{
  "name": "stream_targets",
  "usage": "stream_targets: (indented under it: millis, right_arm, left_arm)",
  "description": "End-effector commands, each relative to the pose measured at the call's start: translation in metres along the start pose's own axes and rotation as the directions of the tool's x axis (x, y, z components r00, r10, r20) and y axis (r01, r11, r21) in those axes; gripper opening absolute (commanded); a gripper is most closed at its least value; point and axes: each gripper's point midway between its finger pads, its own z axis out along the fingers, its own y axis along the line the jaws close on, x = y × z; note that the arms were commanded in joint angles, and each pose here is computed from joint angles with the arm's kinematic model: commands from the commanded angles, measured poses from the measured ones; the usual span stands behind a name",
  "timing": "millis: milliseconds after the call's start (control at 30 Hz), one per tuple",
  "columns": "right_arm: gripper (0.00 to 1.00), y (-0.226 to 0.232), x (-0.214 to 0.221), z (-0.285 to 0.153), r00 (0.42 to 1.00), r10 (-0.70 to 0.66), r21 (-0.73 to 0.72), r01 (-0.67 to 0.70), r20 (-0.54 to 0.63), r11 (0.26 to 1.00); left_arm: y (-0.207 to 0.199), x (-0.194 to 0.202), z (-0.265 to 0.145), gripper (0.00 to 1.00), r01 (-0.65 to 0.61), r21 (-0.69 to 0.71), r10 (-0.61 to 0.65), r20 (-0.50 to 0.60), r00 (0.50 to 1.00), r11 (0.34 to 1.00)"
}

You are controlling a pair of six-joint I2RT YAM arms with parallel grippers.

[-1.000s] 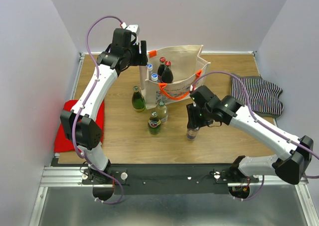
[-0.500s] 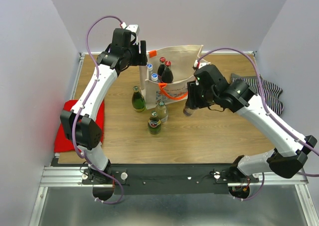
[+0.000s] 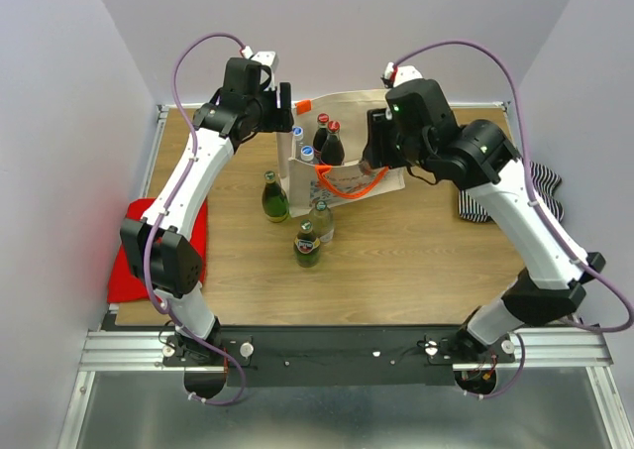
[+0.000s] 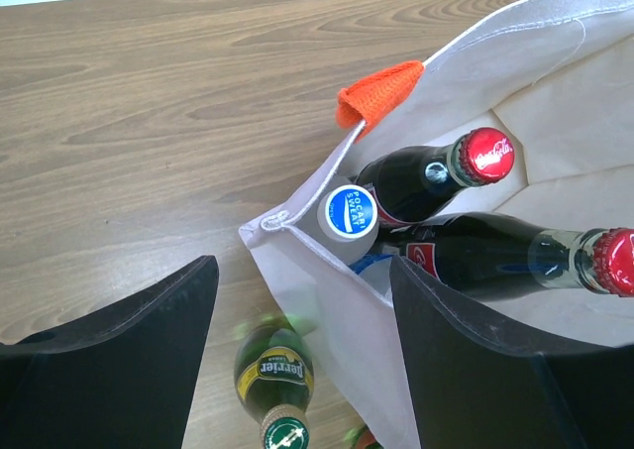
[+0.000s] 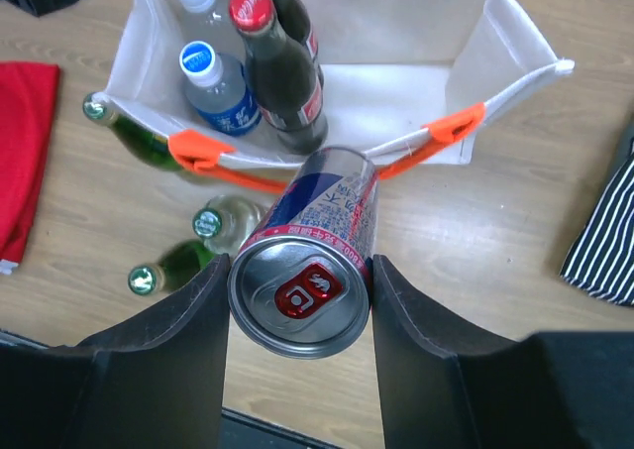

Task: Place the beverage into the canvas bag
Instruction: Pick up the drink from the center of the board, then place the drink in the canvas bag.

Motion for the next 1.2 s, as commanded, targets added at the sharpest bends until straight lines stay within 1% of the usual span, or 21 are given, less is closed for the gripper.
stream_targets:
  millis: [0,100,167,333,500,600,700,833,1167]
  right_arm:
    - [0.01,-0.004,-0.051,0.003,0.99,-0.008,0.031,0.003,0.143,1.0]
    - [0.01,-0.008,-0.071,0.007,0.981,0.004,0.027,-0.009,0.194,1.0]
    - [0.01,-0.016,-0.078,0.014,0.978,0.008,0.042,-0.017,0.207,0.999]
    - [0.01,-0.027,-0.097,0.034,0.967,0.04,0.007,-0.043,0.252,0.999]
    - [0.01,-0.032,-0.104,0.062,0.967,0.048,-0.019,-0.045,0.248,0.999]
    - [0.01,-0.043,-0.11,0.077,0.966,0.062,-0.014,-0.06,0.253,0.998]
    - [0.01,-0.048,-0.115,0.087,0.964,0.079,-0.036,-0.072,0.254,0.997]
    - [0.01,-0.048,-0.108,0.113,0.973,0.096,-0.073,-0.082,0.212,0.994]
    - [0.01,-0.038,-0.097,0.152,0.983,0.102,-0.124,-0.083,0.155,0.989]
  left_arm:
    - [-0.007,-0.014,-0.019,0.79,-0.022,0.039,0.019,0.052,0.998,0.999]
    - [-0.008,-0.013,-0.021,0.79,-0.023,0.043,0.021,0.05,0.999,0.999]
    - [-0.008,-0.014,-0.023,0.79,-0.025,0.045,0.023,0.053,0.998,0.999]
    - [-0.008,-0.013,-0.024,0.79,-0.027,0.046,0.024,0.051,0.998,0.999]
    - [-0.009,-0.013,-0.026,0.79,-0.025,0.048,0.023,0.051,0.998,0.999]
    - [-0.009,-0.013,-0.027,0.79,-0.023,0.047,0.021,0.049,0.999,0.999]
    - [-0.009,-0.012,-0.028,0.79,-0.025,0.049,0.023,0.049,0.999,0.998]
    - [-0.008,-0.011,-0.029,0.79,-0.028,0.044,0.025,0.047,0.999,0.999]
    - [-0.006,-0.002,-0.026,0.79,-0.026,0.042,0.025,0.028,0.999,0.999]
